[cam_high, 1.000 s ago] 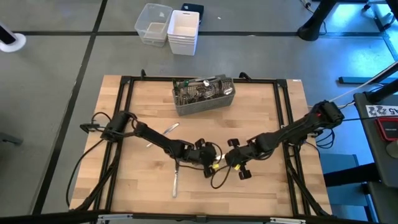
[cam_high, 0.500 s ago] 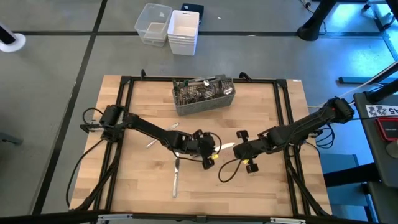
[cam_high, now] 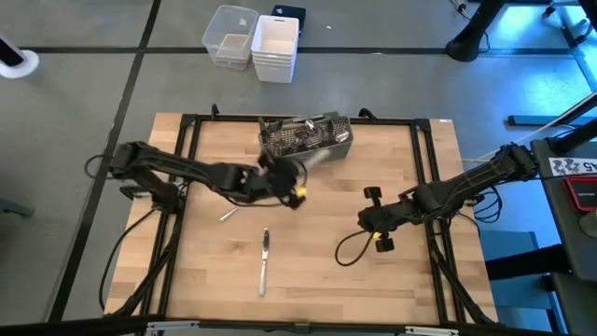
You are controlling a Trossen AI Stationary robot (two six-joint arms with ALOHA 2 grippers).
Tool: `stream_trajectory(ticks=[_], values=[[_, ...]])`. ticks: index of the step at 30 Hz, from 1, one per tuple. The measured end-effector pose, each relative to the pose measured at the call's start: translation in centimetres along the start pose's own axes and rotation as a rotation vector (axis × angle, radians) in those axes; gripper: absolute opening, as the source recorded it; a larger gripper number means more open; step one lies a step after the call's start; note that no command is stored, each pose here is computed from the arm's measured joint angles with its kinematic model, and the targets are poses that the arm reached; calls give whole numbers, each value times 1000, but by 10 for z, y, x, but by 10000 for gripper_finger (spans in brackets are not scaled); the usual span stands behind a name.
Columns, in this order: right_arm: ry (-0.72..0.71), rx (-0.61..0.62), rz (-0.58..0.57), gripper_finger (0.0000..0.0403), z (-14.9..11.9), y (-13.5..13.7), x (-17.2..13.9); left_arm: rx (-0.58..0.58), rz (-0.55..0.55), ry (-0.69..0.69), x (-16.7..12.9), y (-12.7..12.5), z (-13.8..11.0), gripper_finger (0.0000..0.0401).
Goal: Sort silverware
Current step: Put the silver table knife into the gray silverware organizer
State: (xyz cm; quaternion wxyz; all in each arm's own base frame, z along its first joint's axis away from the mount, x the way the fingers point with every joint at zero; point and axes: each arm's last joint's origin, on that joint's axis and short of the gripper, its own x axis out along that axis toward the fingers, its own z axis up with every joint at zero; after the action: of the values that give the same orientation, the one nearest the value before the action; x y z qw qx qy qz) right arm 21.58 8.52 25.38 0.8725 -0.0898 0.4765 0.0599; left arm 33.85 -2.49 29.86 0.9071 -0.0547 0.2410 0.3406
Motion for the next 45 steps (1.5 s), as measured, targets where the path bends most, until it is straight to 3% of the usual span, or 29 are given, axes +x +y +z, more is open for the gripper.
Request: stream_trajectory(ticks=[6,10,14,19,28,45], values=[[3,-1,-21,10,0,-1,1,-84,229,-109,-13,45,0,39],[0,-3,-44,10,0,-1,1,-147,356,-177,-1,65,-14,40],[-3,-3,-60,10,0,-2,1,-139,402,-263,19,79,-26,41],[-4,-2,-69,10,0,-2,1,-222,365,-447,32,98,-37,42],[-14,-27,-103,10,1,-3,0,-194,159,-646,39,124,-68,34],[-37,-26,-126,10,3,-4,0,-83,113,-548,92,127,-107,44]])
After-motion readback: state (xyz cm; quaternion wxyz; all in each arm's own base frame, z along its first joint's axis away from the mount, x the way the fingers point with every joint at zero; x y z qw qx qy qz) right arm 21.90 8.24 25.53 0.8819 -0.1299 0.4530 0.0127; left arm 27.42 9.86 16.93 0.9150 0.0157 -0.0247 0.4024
